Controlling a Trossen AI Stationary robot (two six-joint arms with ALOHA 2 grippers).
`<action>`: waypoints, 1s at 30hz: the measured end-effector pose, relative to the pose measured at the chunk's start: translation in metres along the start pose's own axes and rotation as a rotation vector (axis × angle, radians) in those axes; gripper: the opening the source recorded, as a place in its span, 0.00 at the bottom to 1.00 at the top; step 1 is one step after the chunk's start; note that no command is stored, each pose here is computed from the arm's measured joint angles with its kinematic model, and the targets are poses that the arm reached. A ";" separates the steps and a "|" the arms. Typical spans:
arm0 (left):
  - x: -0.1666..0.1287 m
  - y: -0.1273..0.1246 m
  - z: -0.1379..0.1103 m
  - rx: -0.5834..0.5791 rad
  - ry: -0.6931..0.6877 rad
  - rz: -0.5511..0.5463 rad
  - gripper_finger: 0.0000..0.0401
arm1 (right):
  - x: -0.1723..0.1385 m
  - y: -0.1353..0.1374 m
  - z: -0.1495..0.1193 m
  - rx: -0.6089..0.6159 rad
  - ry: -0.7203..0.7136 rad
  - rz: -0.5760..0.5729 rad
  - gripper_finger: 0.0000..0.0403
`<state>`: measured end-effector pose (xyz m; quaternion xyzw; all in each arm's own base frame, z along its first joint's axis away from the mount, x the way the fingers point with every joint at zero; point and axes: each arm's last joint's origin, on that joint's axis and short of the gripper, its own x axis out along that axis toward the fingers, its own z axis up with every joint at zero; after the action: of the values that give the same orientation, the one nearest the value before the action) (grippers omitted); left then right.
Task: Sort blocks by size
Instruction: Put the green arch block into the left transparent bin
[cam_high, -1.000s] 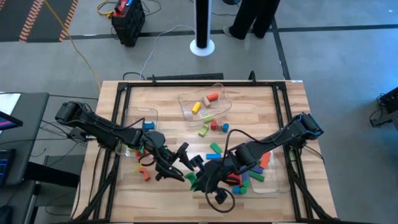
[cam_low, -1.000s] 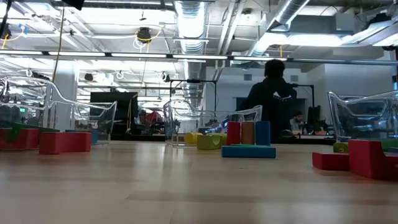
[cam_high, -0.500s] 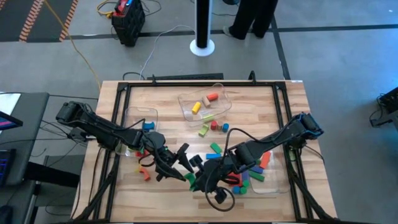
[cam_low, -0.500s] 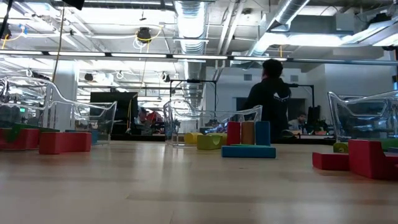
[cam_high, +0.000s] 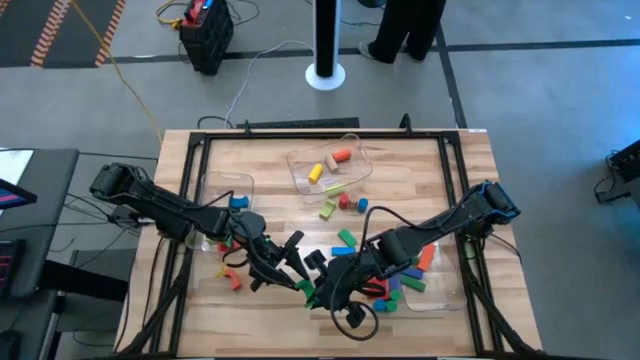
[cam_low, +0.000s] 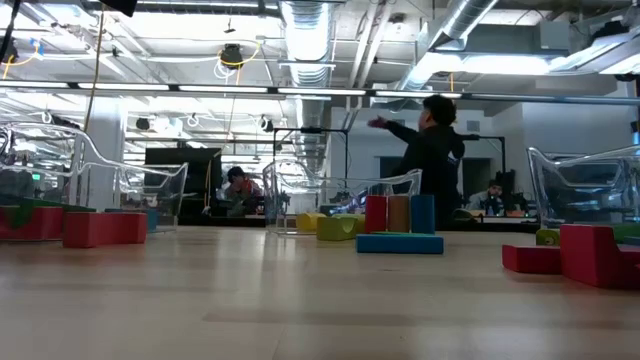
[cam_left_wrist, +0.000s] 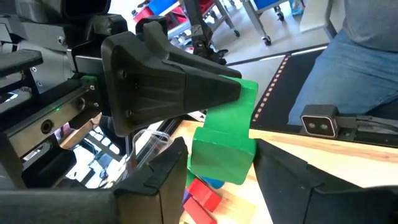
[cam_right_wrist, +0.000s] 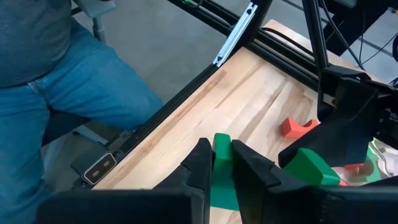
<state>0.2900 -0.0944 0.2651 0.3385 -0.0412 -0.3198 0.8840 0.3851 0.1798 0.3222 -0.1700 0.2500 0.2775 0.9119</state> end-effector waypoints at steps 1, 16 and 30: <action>0.000 0.000 0.000 0.000 0.000 0.000 0.42 | 0.000 0.000 0.000 0.000 0.000 0.000 0.18; 0.000 -0.002 0.000 0.007 0.005 -0.011 0.33 | 0.000 -0.002 -0.001 0.035 0.007 -0.002 0.19; 0.000 -0.005 -0.003 -0.011 0.037 -0.043 0.32 | 0.000 -0.003 -0.004 0.070 0.031 -0.009 0.42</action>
<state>0.2884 -0.0960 0.2595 0.3404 -0.0156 -0.3328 0.8793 0.3855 0.1758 0.3195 -0.1433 0.2729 0.2620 0.9145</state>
